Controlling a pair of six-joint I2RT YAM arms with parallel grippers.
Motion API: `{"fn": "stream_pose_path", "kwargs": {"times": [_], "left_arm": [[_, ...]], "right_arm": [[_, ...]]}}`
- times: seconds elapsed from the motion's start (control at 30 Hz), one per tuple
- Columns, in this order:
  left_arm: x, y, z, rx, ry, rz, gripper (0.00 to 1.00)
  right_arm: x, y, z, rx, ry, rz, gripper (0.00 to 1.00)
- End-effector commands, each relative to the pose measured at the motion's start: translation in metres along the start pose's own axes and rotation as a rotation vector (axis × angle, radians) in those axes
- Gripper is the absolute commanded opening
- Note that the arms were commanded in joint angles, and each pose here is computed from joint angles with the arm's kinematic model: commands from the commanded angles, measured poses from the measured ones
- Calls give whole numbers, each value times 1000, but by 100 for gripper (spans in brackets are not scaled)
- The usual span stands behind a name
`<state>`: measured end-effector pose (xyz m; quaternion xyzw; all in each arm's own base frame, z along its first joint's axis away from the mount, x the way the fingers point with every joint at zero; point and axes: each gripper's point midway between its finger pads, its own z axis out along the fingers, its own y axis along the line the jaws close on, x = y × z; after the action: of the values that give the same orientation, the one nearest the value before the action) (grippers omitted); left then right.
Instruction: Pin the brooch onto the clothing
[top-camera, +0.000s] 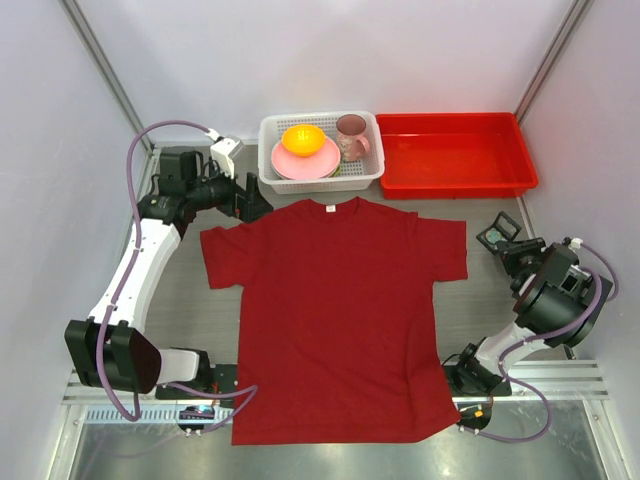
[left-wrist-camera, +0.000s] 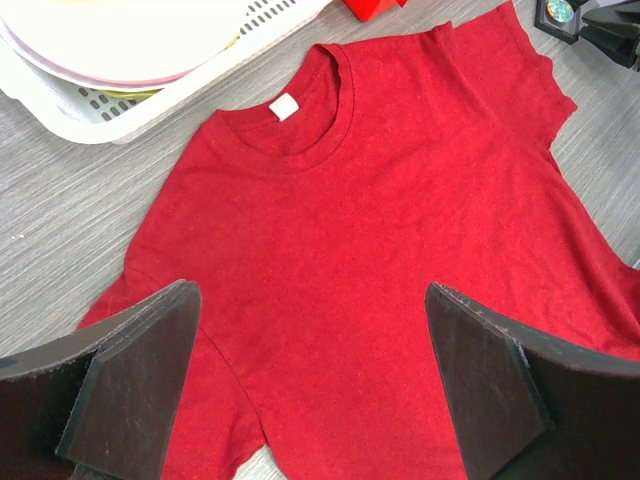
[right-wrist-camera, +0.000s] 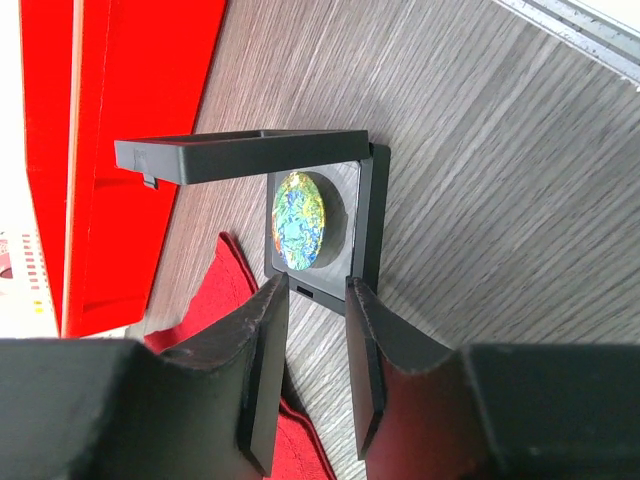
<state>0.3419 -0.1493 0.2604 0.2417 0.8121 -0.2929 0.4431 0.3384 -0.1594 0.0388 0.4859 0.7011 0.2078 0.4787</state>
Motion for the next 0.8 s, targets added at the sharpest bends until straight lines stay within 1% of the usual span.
{"fn": "stream_pose_path", "kwargs": {"times": [0.0,0.2,0.4,0.77], "left_arm": [[-4,0,3,14,-23,34,99],[-5,1,4,15,-25,31,99],[-5,3,7,12,-21,25,99],[-2,5,11,16,-17,15,98]], "right_arm": [[-21,19,3,-69,-62,-20,35],[-22,21,6,-85,-63,0,35],[-19,13,11,-65,-50,14,35],[-19,16,18,-108,-51,37,35]]}}
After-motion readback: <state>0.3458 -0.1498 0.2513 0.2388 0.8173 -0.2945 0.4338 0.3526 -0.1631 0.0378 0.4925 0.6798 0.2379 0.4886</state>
